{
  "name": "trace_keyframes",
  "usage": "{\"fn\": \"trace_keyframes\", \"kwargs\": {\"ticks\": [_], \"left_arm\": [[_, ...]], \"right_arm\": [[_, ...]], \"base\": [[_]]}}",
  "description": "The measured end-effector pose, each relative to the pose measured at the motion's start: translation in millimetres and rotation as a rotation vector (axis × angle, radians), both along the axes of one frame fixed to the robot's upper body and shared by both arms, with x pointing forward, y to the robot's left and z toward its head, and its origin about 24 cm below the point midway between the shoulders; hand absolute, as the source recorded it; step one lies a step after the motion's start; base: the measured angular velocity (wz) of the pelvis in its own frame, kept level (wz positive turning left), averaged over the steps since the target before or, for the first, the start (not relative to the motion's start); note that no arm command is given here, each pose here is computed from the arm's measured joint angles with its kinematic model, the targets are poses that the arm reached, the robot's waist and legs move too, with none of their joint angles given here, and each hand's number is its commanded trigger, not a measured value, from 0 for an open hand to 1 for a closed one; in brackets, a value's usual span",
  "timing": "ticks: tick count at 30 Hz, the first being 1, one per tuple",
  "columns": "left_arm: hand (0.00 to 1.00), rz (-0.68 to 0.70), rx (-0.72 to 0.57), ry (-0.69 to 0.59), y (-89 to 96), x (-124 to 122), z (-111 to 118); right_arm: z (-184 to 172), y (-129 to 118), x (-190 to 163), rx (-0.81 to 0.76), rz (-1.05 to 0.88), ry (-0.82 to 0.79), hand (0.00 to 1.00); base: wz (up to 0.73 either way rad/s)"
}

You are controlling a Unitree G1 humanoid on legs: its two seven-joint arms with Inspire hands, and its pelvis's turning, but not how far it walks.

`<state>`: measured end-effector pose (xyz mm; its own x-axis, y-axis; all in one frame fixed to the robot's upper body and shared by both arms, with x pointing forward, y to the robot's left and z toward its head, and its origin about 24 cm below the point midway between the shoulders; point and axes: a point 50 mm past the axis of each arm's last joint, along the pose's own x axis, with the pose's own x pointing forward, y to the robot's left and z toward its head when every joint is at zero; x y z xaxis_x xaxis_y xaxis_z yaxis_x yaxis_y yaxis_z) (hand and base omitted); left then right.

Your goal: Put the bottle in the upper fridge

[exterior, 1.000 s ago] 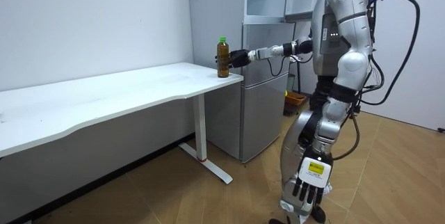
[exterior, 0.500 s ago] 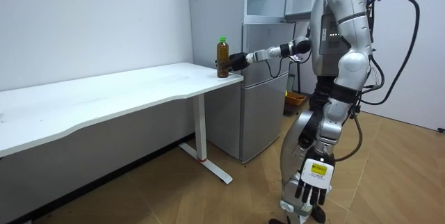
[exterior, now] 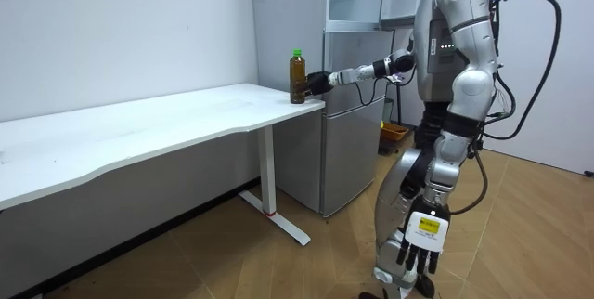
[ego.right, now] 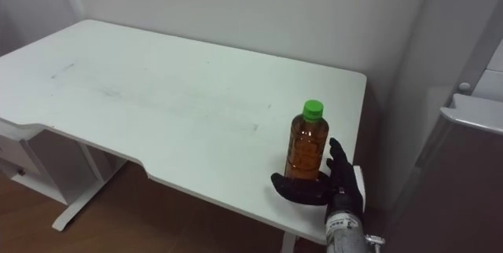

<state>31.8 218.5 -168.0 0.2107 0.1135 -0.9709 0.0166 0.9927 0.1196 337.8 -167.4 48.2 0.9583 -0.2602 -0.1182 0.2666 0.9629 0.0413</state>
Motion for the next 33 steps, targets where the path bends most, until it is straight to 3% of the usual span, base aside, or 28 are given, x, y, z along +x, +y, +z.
{"fn": "trace_keyframes", "kwargs": {"ticks": [19,33], "left_arm": [[0.0,0.001,-0.005,-0.029,-0.7,4,1],[0.0,-0.025,-0.006,-0.051,-1.6,8,1]], "right_arm": [[12,-3,4,-0.046,-0.079,-0.044,0.0],[33,9,15,-0.113,-0.046,-0.118,0.0]], "base": [[0.0],[0.01]]}}
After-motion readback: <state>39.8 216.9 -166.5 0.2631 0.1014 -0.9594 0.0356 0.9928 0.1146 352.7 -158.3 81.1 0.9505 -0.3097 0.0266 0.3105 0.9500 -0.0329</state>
